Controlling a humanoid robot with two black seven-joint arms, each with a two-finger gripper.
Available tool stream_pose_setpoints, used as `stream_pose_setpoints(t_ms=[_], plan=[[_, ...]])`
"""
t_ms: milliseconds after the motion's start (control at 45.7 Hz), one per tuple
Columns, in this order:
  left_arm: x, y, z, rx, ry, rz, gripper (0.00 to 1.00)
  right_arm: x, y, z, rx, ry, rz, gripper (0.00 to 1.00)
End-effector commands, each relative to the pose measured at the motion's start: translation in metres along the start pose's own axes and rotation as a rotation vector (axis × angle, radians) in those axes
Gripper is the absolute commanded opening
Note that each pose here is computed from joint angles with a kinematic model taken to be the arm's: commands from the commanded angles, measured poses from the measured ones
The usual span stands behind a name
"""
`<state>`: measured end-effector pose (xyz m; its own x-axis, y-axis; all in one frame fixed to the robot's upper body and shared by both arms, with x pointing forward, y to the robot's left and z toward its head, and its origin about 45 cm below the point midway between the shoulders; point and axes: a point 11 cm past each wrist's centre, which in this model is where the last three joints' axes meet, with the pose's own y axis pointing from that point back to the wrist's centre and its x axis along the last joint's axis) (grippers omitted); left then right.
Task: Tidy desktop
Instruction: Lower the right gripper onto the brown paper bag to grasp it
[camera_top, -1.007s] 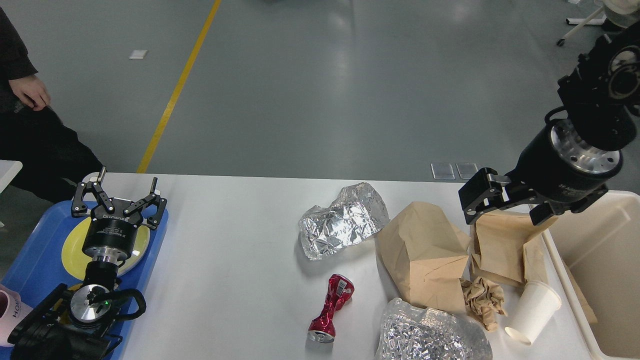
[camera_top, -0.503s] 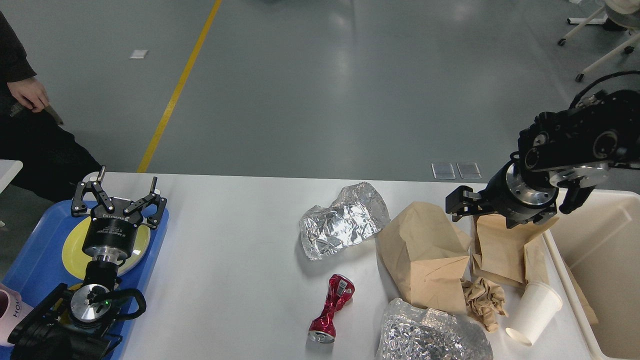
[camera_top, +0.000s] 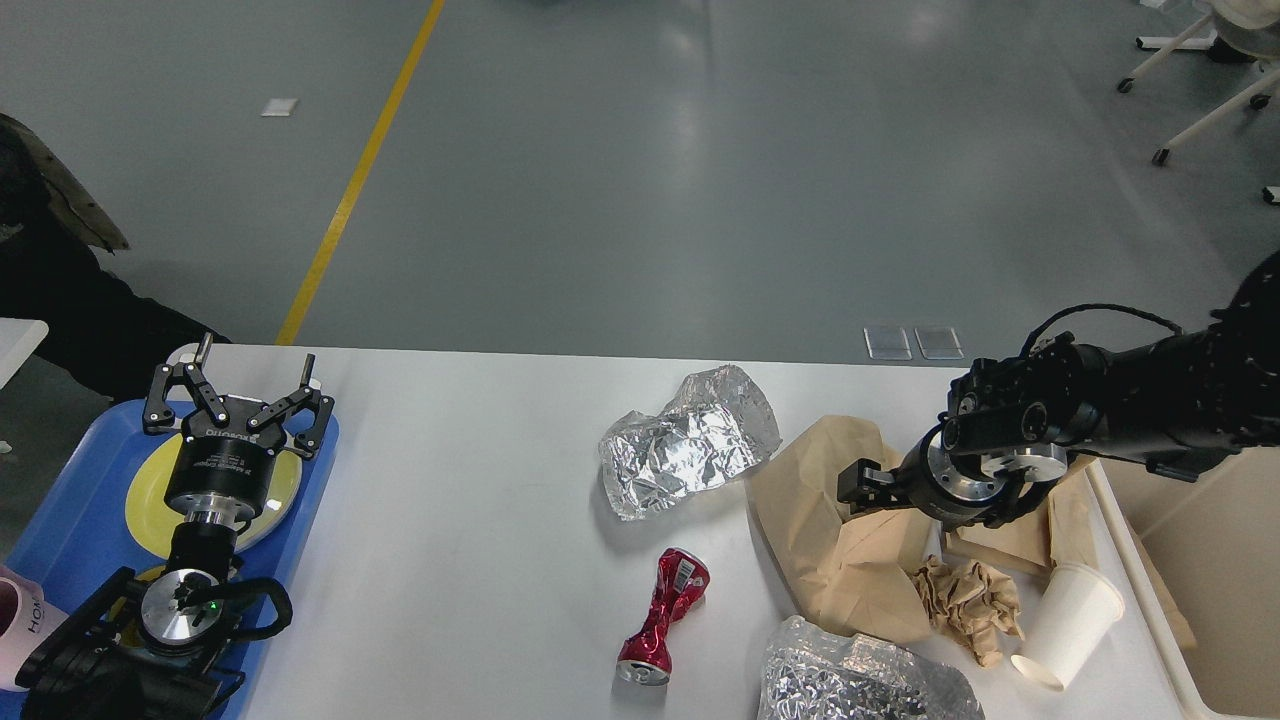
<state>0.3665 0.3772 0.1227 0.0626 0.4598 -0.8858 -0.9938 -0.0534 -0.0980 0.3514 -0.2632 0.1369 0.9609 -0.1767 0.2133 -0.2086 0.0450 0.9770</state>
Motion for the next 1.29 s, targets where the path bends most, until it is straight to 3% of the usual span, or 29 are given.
stream_pose_setpoints(t_ms=[0, 219, 503, 569, 657, 744, 1269], plan=[[0.000, 0.000, 0.000, 0.000, 0.000, 0.000, 0.96, -0.002, 0.000, -0.013, 0.040, -0.010, -0.003, 1.00], [0.000, 0.000, 0.000, 0.000, 0.000, 0.000, 0.96, -0.003, -0.001, -0.015, 0.051, -0.023, -0.006, 0.96], [0.000, 0.000, 0.000, 0.000, 0.000, 0.000, 0.96, -0.007, -0.007, -0.012, 0.046, -0.033, 0.003, 0.73], [0.000, 0.000, 0.000, 0.001, 0.000, 0.000, 0.96, -0.012, -0.012, -0.010, 0.042, -0.036, -0.008, 0.59], [0.000, 0.000, 0.000, 0.000, 0.000, 0.000, 0.96, -0.018, -0.016, -0.007, 0.038, -0.043, -0.021, 0.26], [0.000, 0.000, 0.000, 0.001, 0.000, 0.000, 0.96, -0.022, -0.019, -0.007, 0.040, -0.064, -0.036, 0.00], [0.000, 0.000, 0.000, 0.000, 0.000, -0.001, 0.96, -0.028, -0.022, -0.007, 0.043, -0.090, -0.049, 0.00]])
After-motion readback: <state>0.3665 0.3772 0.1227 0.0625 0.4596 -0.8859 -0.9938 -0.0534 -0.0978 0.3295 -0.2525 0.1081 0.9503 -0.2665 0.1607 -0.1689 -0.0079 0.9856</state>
